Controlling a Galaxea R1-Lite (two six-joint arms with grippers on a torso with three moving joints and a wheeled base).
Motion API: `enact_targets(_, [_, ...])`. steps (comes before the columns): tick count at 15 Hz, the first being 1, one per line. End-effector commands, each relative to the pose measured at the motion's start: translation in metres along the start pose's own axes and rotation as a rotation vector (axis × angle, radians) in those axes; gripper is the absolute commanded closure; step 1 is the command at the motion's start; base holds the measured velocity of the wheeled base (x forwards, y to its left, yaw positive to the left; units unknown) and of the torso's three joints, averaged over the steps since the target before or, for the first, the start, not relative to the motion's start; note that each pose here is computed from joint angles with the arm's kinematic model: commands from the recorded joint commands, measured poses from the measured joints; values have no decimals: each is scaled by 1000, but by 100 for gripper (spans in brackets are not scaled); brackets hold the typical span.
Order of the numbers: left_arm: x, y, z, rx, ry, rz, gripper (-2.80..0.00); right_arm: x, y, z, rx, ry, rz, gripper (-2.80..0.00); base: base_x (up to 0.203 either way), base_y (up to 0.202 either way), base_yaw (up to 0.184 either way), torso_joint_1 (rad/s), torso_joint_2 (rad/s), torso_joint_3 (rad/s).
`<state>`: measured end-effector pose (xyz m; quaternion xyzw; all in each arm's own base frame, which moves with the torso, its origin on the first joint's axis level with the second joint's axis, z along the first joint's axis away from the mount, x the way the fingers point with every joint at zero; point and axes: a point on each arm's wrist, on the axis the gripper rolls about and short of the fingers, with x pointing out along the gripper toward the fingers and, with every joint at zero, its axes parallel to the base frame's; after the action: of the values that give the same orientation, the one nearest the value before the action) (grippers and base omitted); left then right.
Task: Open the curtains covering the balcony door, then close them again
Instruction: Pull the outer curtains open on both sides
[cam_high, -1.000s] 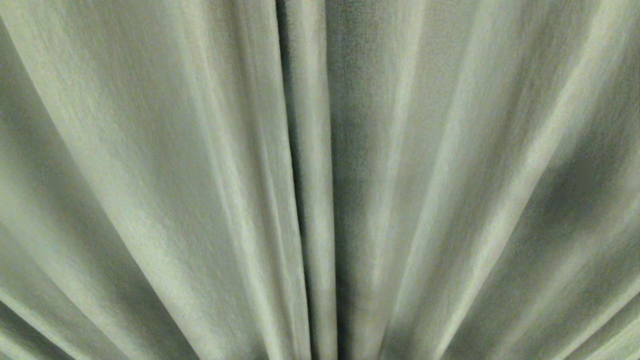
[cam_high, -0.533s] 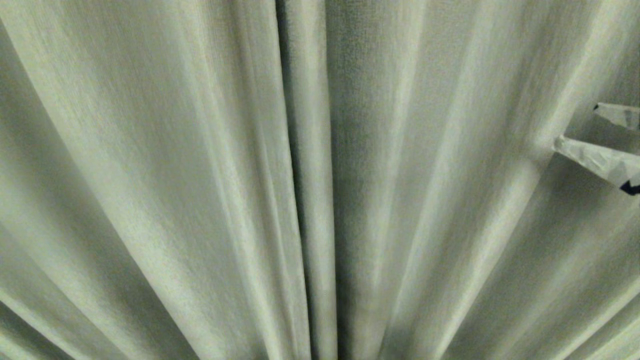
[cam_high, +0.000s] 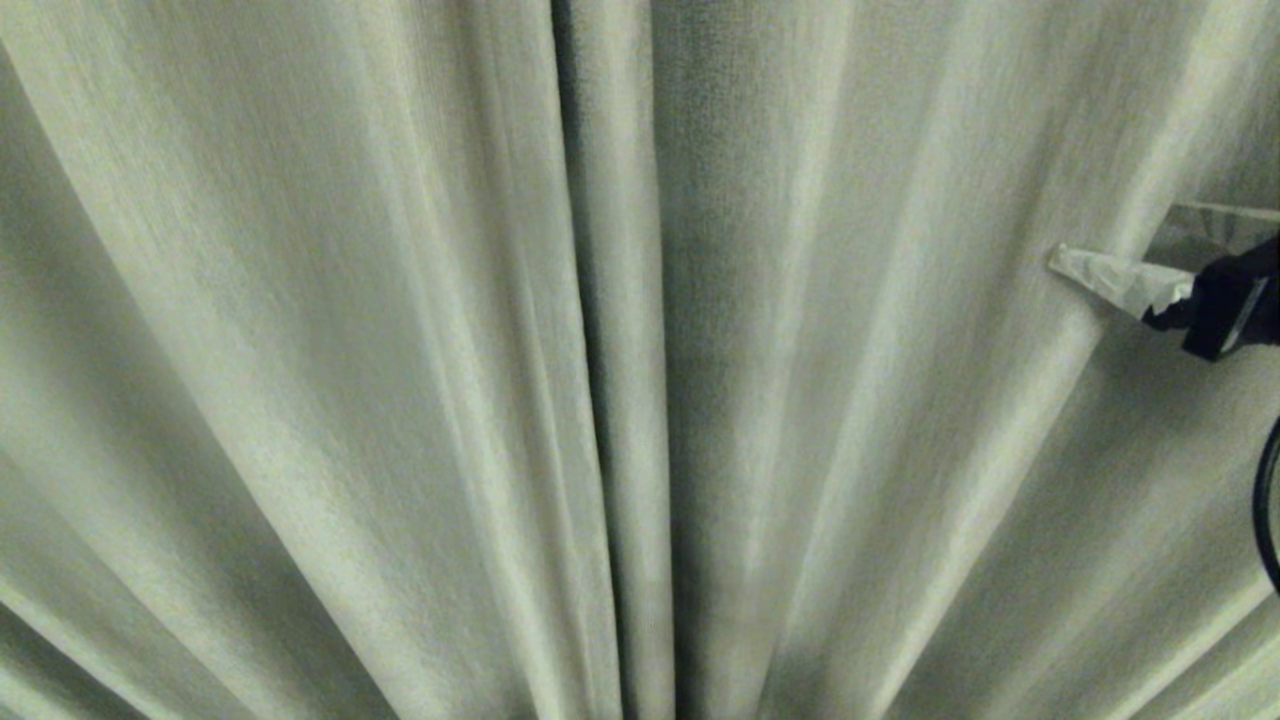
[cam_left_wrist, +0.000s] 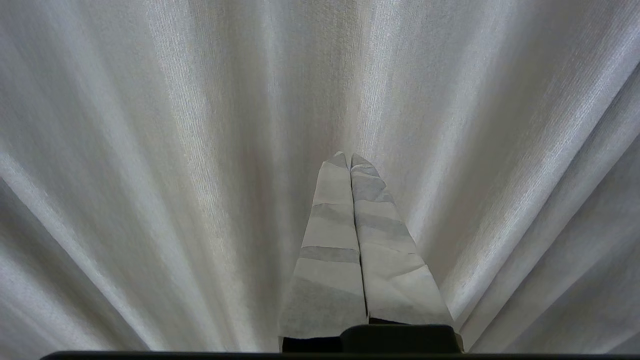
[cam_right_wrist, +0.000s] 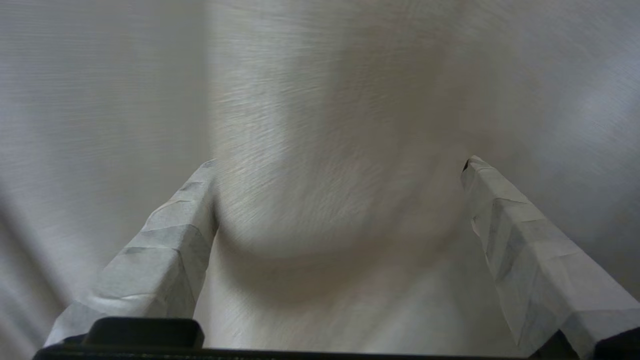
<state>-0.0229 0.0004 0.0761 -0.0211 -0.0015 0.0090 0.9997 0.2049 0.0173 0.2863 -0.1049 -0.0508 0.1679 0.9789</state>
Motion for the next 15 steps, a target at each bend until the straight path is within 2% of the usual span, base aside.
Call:
enact_targets(1, [0,0,0,-1,-1,0,0,13,-4,-6,11,23,-35,-280,0,0,0,0,0,0])
enact_targets(5, [0,0,0,-1,-1,2,0,34,-10,-6,101,1,-45,-280,0,0,0,0,0,0])
enact_targets(8, [0,0,0,-1,-1,0,0,50,-15,-5,140,-5,-47,-280,0,0,0,0,0,0])
enact_targets(15, [0,0,0,-1,-1,1,0,78,-24,-2,141,-57,-52,-280,0,0,0,0,0,0])
